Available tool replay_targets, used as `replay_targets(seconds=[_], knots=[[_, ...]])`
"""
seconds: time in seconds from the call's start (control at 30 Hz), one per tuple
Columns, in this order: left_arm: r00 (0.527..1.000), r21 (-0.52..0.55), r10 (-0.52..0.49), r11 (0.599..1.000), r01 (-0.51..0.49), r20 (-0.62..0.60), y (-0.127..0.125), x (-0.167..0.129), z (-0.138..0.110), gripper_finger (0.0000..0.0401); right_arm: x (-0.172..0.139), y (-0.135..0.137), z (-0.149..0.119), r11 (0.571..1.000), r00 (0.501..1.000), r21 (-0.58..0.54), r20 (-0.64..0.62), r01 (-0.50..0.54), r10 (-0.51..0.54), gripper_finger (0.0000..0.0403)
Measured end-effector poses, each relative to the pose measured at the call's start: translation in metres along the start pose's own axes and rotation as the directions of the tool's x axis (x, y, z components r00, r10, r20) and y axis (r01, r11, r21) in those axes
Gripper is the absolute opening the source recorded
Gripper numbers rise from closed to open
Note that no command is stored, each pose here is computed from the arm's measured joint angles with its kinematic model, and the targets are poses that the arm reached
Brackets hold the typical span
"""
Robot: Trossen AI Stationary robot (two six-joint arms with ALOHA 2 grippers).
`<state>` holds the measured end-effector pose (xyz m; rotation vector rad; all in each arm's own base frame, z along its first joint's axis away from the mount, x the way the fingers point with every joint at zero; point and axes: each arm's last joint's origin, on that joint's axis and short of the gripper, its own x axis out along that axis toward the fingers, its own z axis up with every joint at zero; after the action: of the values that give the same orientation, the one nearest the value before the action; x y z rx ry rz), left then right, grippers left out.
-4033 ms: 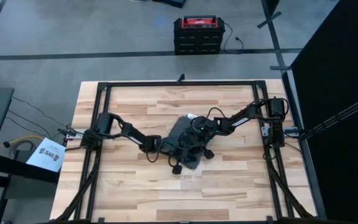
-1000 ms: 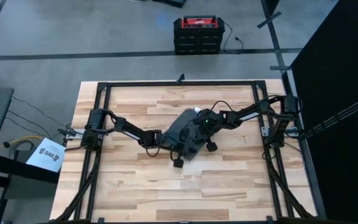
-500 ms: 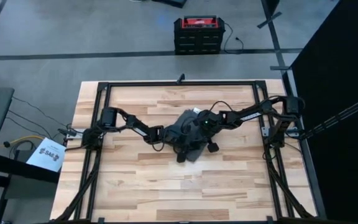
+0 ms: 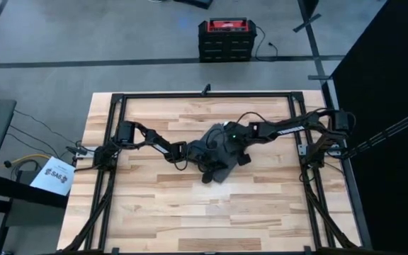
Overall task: Roll towel
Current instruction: Roll the gray towel
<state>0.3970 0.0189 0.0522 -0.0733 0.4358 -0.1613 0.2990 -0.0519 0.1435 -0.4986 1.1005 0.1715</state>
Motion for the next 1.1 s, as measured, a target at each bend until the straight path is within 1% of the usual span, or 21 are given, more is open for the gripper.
replay_targets(seconds=[0.07,0.17,0.3,0.47,0.67,0.77,0.87,0.93,1.03,1.1], knots=[[1.0,-0.006,0.001,1.0,-0.001,0.001,0.001,0.0,0.0,0.0,-0.001,0.005,0.0,1.0,0.999,-0.011,-0.047,-0.005,0.004,0.0],[1.0,-0.009,0.002,1.0,-0.002,0.003,0.001,0.0,0.0,0.0,-0.002,0.011,0.002,1.0,0.997,-0.009,-0.08,0.004,-0.005,0.0],[1.0,-0.009,0.0,1.0,0.0,0.002,0.001,0.0,0.0,0.0,-0.003,0.013,0.0,0.999,0.989,0.002,-0.137,0.049,-0.048,0.0],[1.0,-0.01,0.003,1.0,-0.003,0.002,0.002,-0.001,0.0,0.0,-0.005,0.016,-0.005,1.0,0.98,0.002,-0.199,0.026,-0.025,0.0],[1.0,-0.018,0.003,1.0,-0.002,0.004,0.002,-0.001,0.0,0.0,-0.007,0.014,-0.005,0.997,0.967,0.007,-0.245,0.075,-0.071,0.0],[1.0,-0.021,0.003,1.0,-0.003,0.002,0.002,-0.001,0.0,0.0,-0.015,0.011,-0.001,0.993,0.956,-0.01,-0.271,0.115,-0.113,0.0],[1.0,-0.024,0.003,1.0,-0.002,0.002,0.002,-0.001,0.0,0.0,-0.035,0.006,0.003,0.989,0.952,-0.01,-0.27,0.145,-0.143,0.0],[1.0,-0.024,0.003,1.0,-0.003,0.001,0.002,-0.001,0.0,0.0,-0.046,0.003,0.003,0.986,0.955,0.013,-0.251,0.165,-0.157,0.0],[1.0,-0.024,0.003,1.0,-0.002,0.002,0.002,-0.001,0.0,0.0,-0.056,0.001,0.004,0.977,0.96,0.074,-0.214,0.2,-0.18,0.0],[1.0,-0.033,0.003,0.999,-0.002,0.002,0.002,-0.001,0.0,0.0,-0.058,0.002,0.008,0.966,0.965,0.145,-0.184,0.215,-0.187,0.0]])
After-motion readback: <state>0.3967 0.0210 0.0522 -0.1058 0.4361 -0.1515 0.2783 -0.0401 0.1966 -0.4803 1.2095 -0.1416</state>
